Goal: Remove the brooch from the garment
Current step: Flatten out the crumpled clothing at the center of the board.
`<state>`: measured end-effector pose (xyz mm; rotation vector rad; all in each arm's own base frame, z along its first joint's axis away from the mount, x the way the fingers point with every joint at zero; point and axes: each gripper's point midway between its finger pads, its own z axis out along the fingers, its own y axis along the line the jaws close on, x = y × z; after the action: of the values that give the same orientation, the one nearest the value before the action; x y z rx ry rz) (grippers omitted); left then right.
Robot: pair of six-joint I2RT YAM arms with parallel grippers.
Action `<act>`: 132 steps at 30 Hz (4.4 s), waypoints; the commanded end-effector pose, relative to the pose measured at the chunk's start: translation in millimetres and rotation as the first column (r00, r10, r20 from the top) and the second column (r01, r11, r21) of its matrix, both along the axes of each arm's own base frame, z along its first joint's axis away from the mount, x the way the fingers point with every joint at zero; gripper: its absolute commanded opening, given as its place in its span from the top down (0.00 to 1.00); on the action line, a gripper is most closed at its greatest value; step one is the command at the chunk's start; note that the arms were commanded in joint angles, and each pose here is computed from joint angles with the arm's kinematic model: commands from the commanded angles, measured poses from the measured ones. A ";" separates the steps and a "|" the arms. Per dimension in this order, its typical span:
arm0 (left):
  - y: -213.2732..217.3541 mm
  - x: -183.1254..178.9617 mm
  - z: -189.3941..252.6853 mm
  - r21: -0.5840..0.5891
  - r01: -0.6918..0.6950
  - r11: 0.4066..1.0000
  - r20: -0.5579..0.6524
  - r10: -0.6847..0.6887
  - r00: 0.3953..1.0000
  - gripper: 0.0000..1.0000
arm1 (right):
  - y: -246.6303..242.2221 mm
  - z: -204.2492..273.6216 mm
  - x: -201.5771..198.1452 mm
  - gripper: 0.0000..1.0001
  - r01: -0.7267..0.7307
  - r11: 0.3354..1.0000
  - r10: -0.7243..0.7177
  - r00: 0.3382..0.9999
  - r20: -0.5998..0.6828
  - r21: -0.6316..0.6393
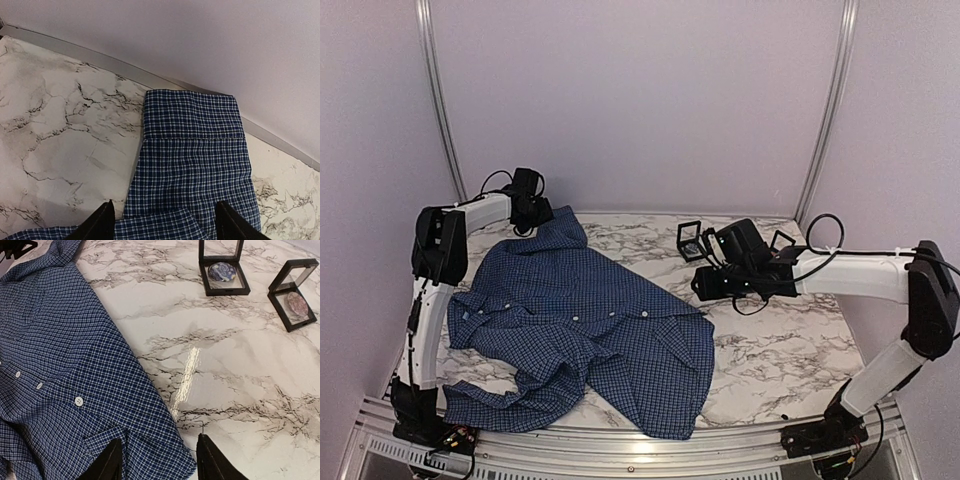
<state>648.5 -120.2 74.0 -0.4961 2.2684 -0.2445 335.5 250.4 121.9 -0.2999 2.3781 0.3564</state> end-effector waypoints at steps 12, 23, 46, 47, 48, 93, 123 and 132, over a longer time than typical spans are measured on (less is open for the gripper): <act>-48.1 -13.2 -54.4 0.049 0.014 0.999 -0.105 -0.009 0.994 0.38 | 10.0 10.7 -0.4 0.51 -0.031 0.999 0.031 0.999 0.009 0.027; -78.9 4.7 7.8 -0.010 0.123 0.992 0.072 -0.122 0.990 0.95 | 11.5 3.5 -0.8 0.51 -0.037 0.999 0.038 0.999 -0.004 0.025; -144.1 -51.0 86.3 -0.113 0.504 0.856 0.227 -0.472 0.852 0.49 | 31.7 2.3 6.6 0.51 -0.075 0.996 0.075 0.997 -0.005 0.040; -137.5 -56.1 96.0 -0.101 0.485 0.869 0.229 -0.454 0.861 0.44 | 35.8 3.8 4.6 0.50 -0.089 0.995 0.090 0.996 -0.002 0.040; -132.4 -60.6 102.8 -0.091 0.469 0.879 0.234 -0.439 0.868 0.40 | 39.2 3.9 2.5 0.49 -0.104 0.994 0.104 0.995 -0.002 0.036; 95.4 -319.5 -54.3 -0.282 -0.279 0.918 -0.203 0.227 0.953 0.49 | 24.3 -109.2 -29.0 0.60 -0.060 0.998 0.061 0.970 -0.236 0.011; 141.6 -204.3 44.3 -0.194 -0.128 0.973 -0.030 0.125 0.992 0.33 | 184.5 15.9 -74.9 0.39 -0.532 0.847 0.532 0.846 0.040 -0.025; 137.1 -228.7 112.3 -0.147 -0.057 0.987 0.074 0.068 0.995 0.32 | 304.9 12.5 -193.9 0.34 -0.795 0.606 0.795 0.603 0.065 -0.025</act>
<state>433.0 18.1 171.1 -0.6734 2.1323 -0.4152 177.2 524.9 154.4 -1.2162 2.0569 0.7553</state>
